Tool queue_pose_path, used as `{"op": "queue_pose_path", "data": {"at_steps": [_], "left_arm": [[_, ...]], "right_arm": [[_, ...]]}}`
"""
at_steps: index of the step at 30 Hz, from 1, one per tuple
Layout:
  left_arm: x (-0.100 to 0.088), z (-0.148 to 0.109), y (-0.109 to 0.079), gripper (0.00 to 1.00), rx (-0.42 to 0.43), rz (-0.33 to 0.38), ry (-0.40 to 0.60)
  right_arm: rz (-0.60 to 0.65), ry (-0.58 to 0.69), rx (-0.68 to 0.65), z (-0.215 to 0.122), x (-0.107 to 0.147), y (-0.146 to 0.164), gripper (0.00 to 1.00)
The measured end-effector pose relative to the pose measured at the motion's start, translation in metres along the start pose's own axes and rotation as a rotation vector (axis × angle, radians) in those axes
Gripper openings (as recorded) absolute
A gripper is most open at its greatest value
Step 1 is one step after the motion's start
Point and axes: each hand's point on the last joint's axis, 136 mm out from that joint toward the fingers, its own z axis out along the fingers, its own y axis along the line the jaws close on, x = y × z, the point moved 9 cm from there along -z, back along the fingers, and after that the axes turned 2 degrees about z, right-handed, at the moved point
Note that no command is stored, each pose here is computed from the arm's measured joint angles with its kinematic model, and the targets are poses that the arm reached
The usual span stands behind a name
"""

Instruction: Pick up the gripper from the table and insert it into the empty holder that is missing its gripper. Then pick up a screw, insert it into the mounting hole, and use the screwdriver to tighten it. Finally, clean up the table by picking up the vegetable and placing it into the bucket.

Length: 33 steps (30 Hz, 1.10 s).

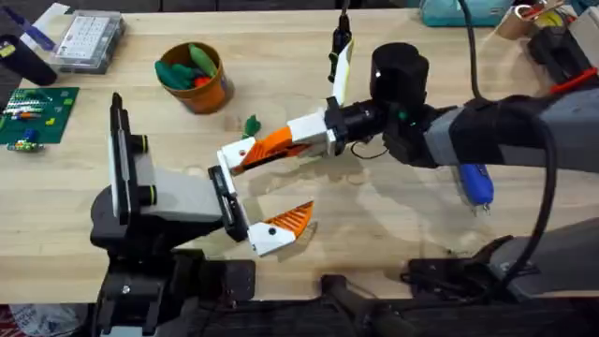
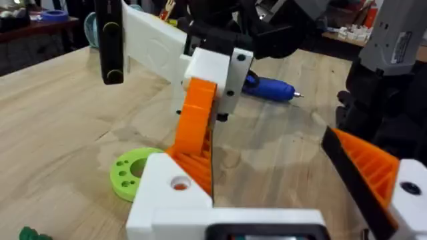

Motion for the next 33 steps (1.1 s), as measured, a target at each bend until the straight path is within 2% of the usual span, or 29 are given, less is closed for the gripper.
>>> {"op": "queue_pose_path", "data": {"at_steps": [13, 14, 17, 18, 27, 31, 33], "left_arm": [[0.0, 0.0, 0.0, 0.99, 0.0, -0.004, 0.0], [0.0, 0.0, 0.0, 0.99, 0.0, -0.004, 0.0], [-0.0001, 0.0, 0.0, 0.99, 0.0, -0.002, 0.0], [-0.0001, 0.0, 0.0, 0.99, 0.0, -0.002, 0.0], [-0.0001, 0.0, -0.0001, 0.99, 0.001, -0.003, 0.0], [0.0001, 0.0, 0.0, 0.99, 0.001, -0.011, 0.0], [0.0001, 0.0, 0.0, 0.99, 0.001, -0.012, 0.0]], "right_arm": [[0.012, -0.003, 0.001, -0.0001, 0.0004, -0.0007, 0.008], [0.013, -0.003, 0.002, -0.0001, 0.0004, -0.0008, 0.022], [0.02, -0.015, 0.008, -0.0003, -0.0002, -0.0018, 0.163], [0.021, -0.019, 0.01, -0.0004, -0.0002, -0.0024, 0.183], [0.024, -0.035, 0.018, -0.0005, -0.0011, -0.0035, 0.236], [0.018, -0.037, 0.013, -0.0006, -0.0017, -0.0015, 0.021], [0.019, -0.038, 0.013, -0.0007, -0.0015, -0.0012, 0.014]]}}
